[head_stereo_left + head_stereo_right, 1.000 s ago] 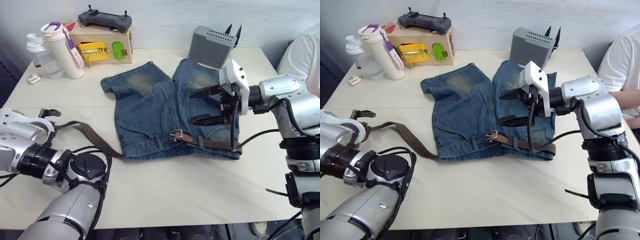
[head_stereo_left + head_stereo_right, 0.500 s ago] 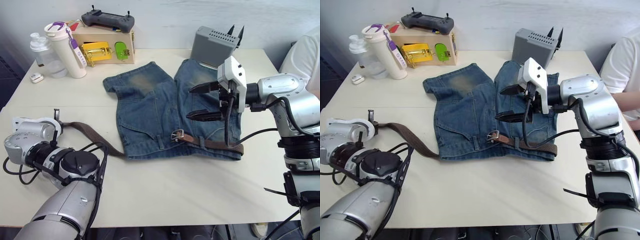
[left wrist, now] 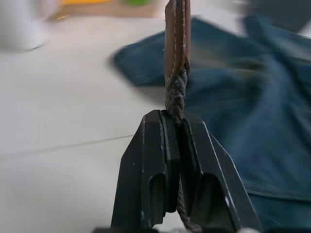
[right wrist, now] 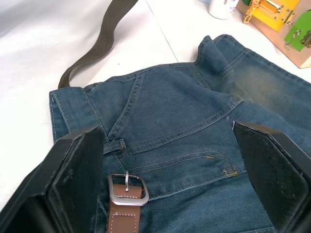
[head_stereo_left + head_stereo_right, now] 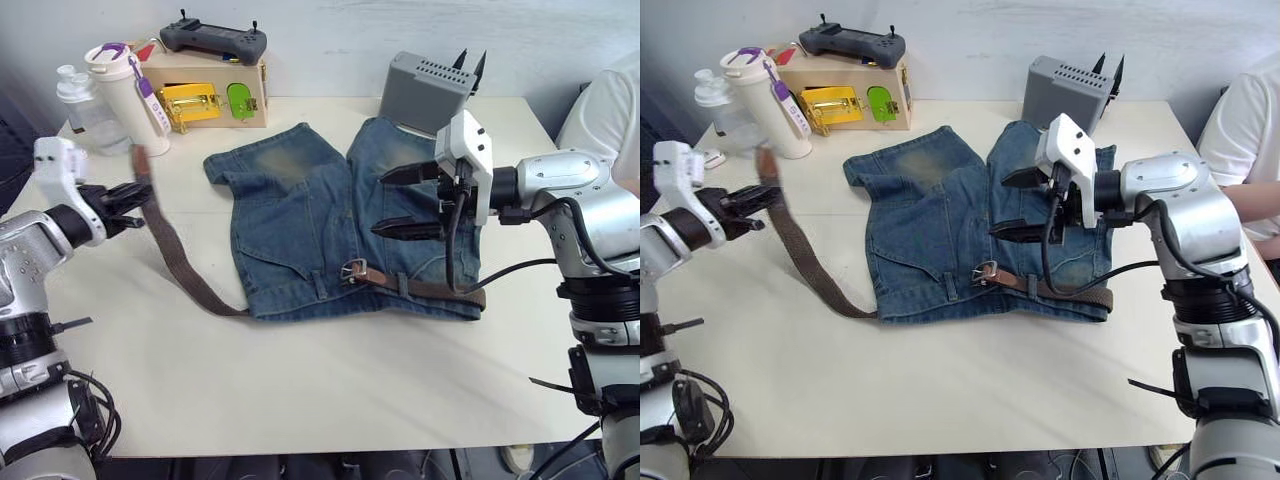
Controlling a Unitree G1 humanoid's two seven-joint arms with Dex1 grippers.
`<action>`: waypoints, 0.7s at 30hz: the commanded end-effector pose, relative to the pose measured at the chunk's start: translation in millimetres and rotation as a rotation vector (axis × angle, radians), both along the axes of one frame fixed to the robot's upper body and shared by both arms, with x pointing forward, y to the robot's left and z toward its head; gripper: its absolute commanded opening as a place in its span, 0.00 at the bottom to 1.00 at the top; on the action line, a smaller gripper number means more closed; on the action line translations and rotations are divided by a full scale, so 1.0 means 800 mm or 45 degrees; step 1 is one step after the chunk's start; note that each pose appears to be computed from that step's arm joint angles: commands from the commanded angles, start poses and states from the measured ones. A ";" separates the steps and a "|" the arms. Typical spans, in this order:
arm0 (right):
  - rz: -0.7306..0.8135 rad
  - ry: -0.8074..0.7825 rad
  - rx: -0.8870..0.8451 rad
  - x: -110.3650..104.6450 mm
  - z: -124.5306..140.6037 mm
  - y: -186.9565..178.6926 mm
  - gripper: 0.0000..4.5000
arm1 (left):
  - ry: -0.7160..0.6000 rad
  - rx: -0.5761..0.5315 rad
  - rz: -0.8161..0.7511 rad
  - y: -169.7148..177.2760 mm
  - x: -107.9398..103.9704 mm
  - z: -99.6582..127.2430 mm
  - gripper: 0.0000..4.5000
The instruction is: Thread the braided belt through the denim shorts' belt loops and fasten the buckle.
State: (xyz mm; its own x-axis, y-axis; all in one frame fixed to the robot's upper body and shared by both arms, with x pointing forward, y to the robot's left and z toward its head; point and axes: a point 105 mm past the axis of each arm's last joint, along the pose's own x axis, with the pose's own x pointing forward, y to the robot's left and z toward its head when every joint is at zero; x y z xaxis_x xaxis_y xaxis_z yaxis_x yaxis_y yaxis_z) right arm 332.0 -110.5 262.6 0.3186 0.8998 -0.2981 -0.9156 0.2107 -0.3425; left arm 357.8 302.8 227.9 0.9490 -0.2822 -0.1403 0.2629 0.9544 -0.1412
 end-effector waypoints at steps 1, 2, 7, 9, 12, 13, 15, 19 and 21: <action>-0.005 -0.071 0.054 -0.006 0.017 0.000 1.00 | -0.368 0.041 -0.664 -0.092 -0.043 0.054 0.02; -0.008 -0.072 0.057 -0.006 0.017 0.000 1.00 | -0.412 0.018 -0.735 -0.100 -0.049 0.059 0.02; -0.031 -0.074 0.063 -0.007 0.017 -0.004 1.00 | -0.531 -0.094 -0.755 -0.089 -0.050 0.091 0.02; -0.037 -0.075 0.067 -0.006 0.016 -0.004 1.00 | -0.591 -0.172 -0.783 -0.082 -0.056 0.110 0.02; -0.034 -0.079 0.087 -0.006 0.018 -0.002 1.00 | -0.642 -0.353 -0.944 -0.084 -0.076 0.132 0.02; -0.020 -0.073 0.115 -0.008 0.021 0.001 1.00 | -0.628 -0.389 -1.046 -0.089 -0.088 0.134 0.02; 0.005 -0.062 0.165 -0.010 0.029 0.005 1.00 | -0.593 -0.446 -1.216 -0.096 -0.108 0.135 0.02; 0.063 -0.036 0.237 -0.018 0.041 0.009 1.00 | -0.515 -0.493 -1.467 -0.108 -0.131 0.132 0.02; 0.103 -0.015 0.269 -0.026 0.046 0.010 1.00 | -0.447 -0.473 -1.582 -0.114 -0.140 0.124 0.02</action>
